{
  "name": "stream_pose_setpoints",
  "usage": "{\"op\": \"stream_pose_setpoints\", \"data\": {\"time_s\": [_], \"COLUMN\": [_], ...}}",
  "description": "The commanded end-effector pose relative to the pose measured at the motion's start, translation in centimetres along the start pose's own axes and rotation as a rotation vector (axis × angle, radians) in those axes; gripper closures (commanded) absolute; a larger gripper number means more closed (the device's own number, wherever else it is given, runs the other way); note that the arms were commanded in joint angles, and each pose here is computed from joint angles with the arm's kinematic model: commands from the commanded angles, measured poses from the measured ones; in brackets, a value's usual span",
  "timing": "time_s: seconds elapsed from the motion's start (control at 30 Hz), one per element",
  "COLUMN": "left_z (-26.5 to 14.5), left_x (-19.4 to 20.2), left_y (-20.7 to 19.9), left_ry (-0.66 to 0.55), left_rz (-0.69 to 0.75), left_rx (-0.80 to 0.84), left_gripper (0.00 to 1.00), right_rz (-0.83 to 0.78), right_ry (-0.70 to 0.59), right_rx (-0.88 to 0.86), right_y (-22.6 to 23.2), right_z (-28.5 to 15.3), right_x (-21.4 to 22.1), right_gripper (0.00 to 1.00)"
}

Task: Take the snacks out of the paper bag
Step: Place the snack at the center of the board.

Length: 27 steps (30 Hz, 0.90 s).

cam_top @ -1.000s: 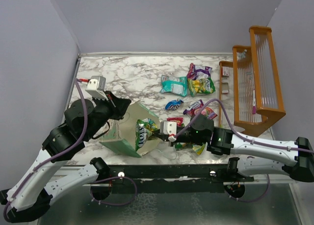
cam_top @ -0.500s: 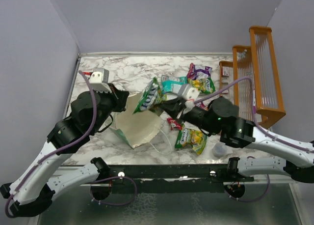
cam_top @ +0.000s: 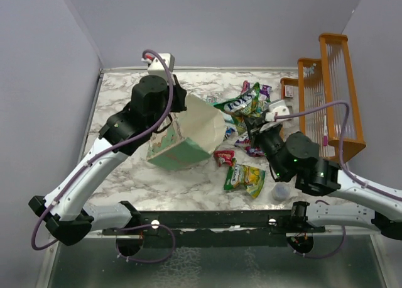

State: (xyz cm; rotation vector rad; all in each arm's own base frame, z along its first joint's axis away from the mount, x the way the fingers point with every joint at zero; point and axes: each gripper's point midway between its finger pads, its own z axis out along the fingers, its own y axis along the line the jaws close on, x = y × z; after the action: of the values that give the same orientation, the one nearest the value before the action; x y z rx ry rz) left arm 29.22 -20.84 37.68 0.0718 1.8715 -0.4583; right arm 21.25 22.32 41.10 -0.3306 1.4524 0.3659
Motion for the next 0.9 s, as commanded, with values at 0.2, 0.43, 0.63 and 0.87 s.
{"op": "stream_pose_setpoints", "data": {"time_s": [0.2, 0.43, 0.63, 0.87], "left_z": [-0.2, -2.6, -5.7, -8.3], "left_x": [-4.5, 3.3, 3.5, 3.5], "left_y": [5.9, 13.5, 15.8, 16.6], "left_ry": [-0.112, -0.018, -0.037, -0.079], "left_rz": [-0.073, -0.056, -0.027, -0.051], "left_rx": [-0.07, -0.272, -0.383, -0.425], "left_gripper": [1.0, 1.0, 1.0, 1.0], "right_rz": [-0.017, -0.014, -0.044, -0.067], "right_ry": [0.066, 0.049, 0.089, 0.311], "right_rx": [0.316, 0.304, 0.21, 0.066], "right_y": [-6.5, -6.4, -3.4, 2.3], "right_z": [-2.4, -2.4, -0.8, 1.4], "right_x": [2.5, 2.2, 4.9, 14.7], "right_gripper": [0.99, 0.99, 0.99, 0.99]}}
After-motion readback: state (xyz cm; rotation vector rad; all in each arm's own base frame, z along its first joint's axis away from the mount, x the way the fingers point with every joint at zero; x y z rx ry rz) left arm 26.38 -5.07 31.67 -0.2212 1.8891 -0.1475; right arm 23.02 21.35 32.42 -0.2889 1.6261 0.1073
